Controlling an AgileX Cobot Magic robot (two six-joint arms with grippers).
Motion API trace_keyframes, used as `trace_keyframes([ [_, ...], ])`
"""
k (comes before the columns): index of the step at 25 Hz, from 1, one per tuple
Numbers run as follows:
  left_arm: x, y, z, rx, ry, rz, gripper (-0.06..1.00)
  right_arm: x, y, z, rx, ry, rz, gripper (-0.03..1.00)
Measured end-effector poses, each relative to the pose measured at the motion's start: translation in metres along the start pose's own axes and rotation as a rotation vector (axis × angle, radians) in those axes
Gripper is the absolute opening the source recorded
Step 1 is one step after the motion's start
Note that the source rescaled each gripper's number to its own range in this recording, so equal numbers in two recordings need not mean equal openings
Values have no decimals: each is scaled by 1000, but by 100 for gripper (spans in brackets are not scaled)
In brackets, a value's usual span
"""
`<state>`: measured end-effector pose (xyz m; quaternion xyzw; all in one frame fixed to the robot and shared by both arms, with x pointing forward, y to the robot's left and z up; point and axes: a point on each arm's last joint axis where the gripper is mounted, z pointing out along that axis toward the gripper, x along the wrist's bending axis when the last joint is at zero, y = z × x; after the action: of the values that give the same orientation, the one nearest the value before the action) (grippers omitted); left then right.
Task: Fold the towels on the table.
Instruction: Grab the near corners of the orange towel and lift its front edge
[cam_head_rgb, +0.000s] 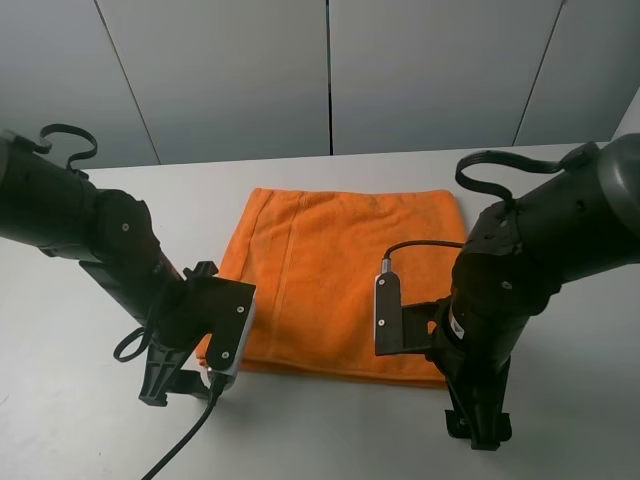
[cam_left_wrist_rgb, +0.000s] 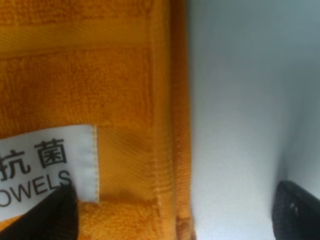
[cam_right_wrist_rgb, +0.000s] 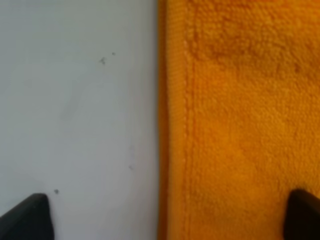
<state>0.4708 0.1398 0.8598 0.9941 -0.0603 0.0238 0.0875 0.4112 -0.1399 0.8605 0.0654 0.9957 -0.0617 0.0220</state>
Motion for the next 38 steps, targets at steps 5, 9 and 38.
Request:
trace_keyframes([
  [5, 0, 0, 0, -3, 2, -6, 100, 0, 0, 0, -2, -1, 0, 100],
  [9, 0, 0, 0, -4, 2, -8, 100, 0, 0, 0, -5, -3, 0, 100],
  [38, 10, 2, 7, -23, 70, -114, 1, -4, 9, 0, -91, -48, 15, 1],
])
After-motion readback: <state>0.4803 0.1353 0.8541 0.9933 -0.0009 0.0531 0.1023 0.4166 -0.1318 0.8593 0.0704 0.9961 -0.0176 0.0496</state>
